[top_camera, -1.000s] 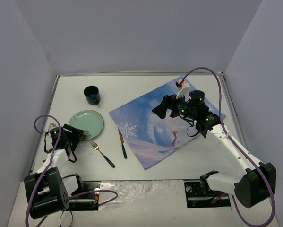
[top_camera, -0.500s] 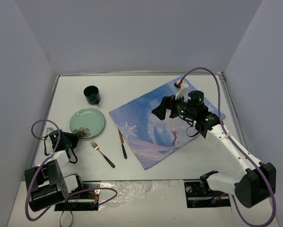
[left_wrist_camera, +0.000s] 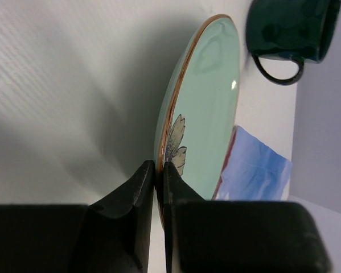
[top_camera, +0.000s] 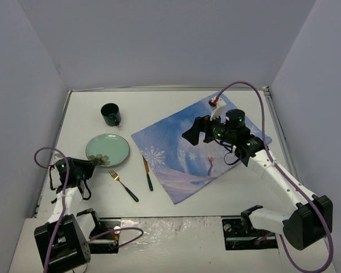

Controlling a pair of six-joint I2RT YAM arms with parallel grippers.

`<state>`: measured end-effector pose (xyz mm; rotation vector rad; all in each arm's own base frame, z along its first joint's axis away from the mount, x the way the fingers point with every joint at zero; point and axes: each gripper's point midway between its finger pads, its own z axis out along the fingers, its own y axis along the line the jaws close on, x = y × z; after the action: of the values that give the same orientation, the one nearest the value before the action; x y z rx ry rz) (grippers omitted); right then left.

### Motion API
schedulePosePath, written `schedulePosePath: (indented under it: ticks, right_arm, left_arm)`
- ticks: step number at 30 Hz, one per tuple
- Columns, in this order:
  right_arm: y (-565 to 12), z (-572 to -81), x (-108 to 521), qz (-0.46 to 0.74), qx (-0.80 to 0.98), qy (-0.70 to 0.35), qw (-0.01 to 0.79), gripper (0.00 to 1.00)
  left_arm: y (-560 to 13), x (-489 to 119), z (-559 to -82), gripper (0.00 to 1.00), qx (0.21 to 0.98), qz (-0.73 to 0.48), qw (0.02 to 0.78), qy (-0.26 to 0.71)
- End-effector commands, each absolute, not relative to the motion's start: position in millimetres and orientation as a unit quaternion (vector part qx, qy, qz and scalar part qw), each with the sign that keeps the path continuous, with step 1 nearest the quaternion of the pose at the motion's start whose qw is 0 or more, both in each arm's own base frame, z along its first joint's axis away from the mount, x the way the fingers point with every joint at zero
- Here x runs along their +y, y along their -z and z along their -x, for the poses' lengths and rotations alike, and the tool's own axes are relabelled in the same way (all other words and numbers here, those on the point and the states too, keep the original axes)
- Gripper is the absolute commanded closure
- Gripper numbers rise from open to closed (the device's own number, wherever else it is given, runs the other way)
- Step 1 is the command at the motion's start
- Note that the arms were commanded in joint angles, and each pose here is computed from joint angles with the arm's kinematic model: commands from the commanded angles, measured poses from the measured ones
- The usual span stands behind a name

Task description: Set the dinner table for one person

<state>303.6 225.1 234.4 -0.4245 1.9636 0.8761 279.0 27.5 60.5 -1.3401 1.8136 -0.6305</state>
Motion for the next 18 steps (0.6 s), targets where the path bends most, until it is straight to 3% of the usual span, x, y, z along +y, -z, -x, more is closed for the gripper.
schedulePosePath:
  ticks: [1,11,18]
  right_arm:
    - [-261,-305,240,0.196,0.764,-0.384,0.480,0.00]
    - [-267,-307,241,0.193,0.761,-0.385,0.486,0.00]
    - [-286,-308,235,0.186,0.750,-0.377,0.511,0.00]
  left_arm:
    - [-174,20,-324,1.00,0.648,0.450,0.495,0.365]
    - [-225,2,-328,1.00,0.621,0.406,0.513,0.432]
    - [-260,-38,-334,1.00,0.662,0.330,0.498,0.452]
